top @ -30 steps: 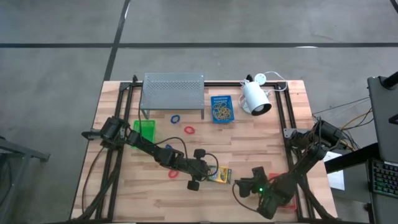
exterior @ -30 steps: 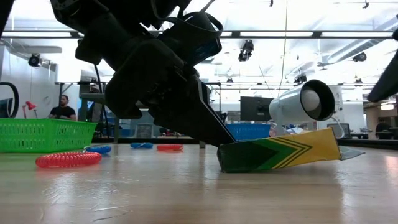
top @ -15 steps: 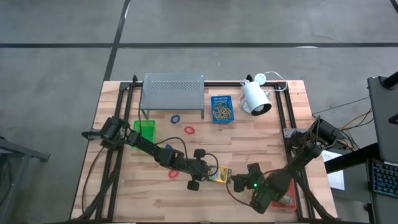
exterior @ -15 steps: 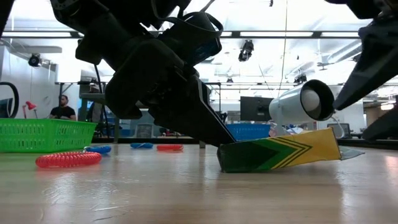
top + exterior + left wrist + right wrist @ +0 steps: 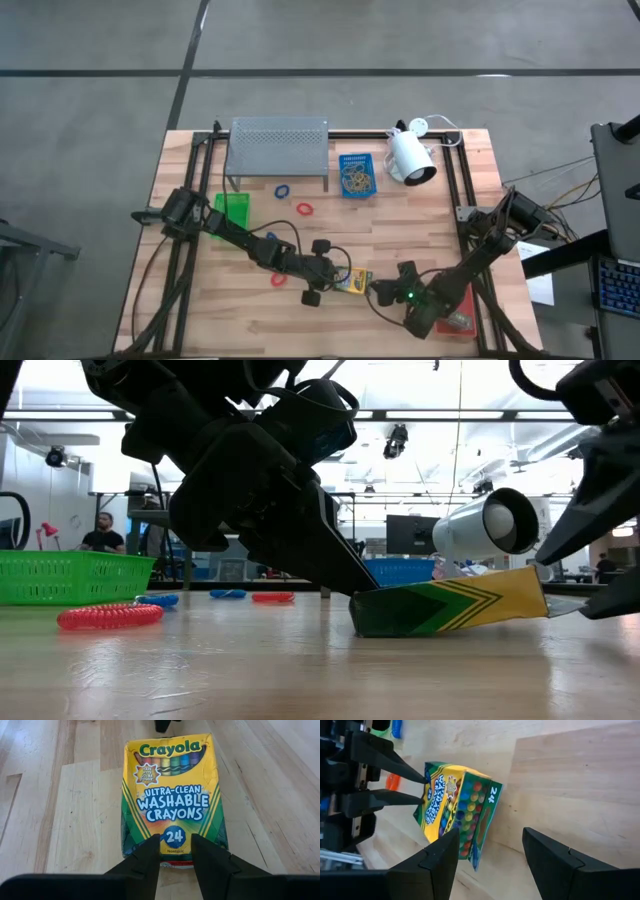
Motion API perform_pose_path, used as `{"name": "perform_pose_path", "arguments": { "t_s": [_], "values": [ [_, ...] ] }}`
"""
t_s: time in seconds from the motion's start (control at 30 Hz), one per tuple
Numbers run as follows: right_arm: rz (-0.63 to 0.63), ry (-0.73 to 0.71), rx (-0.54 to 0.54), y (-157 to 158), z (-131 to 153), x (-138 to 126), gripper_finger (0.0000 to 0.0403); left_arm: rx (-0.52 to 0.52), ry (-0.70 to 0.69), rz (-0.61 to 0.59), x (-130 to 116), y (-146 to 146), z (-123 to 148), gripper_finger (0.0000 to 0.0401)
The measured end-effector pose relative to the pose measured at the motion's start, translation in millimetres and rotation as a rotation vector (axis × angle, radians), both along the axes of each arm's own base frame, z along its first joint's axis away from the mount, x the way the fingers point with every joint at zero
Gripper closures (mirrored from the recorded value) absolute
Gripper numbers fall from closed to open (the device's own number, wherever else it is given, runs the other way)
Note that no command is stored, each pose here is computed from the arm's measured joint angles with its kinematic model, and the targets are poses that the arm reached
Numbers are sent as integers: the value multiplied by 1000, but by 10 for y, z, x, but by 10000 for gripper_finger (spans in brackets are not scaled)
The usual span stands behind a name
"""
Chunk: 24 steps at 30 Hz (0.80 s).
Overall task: Pick & Place Office Desk Supplies
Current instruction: Put the yellow crayon box into the orange bin
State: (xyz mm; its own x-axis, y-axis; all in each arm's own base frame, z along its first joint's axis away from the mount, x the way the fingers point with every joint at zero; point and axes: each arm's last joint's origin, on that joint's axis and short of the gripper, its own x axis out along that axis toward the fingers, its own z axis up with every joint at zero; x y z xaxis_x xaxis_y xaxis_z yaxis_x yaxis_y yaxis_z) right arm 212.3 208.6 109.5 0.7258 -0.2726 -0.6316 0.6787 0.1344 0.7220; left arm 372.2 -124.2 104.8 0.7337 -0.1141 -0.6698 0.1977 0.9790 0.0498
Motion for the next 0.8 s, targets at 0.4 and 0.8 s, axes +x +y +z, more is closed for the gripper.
{"name": "perform_pose_path", "arguments": {
  "t_s": [0.4,0.8],
  "values": [
    [-9,13,7,-121,-49,66,188,0,0,0,0,0,0,284],
    [-13,28,-3,-169,-57,103,188,0,0,0,0,0,0,284]
  ]
}}
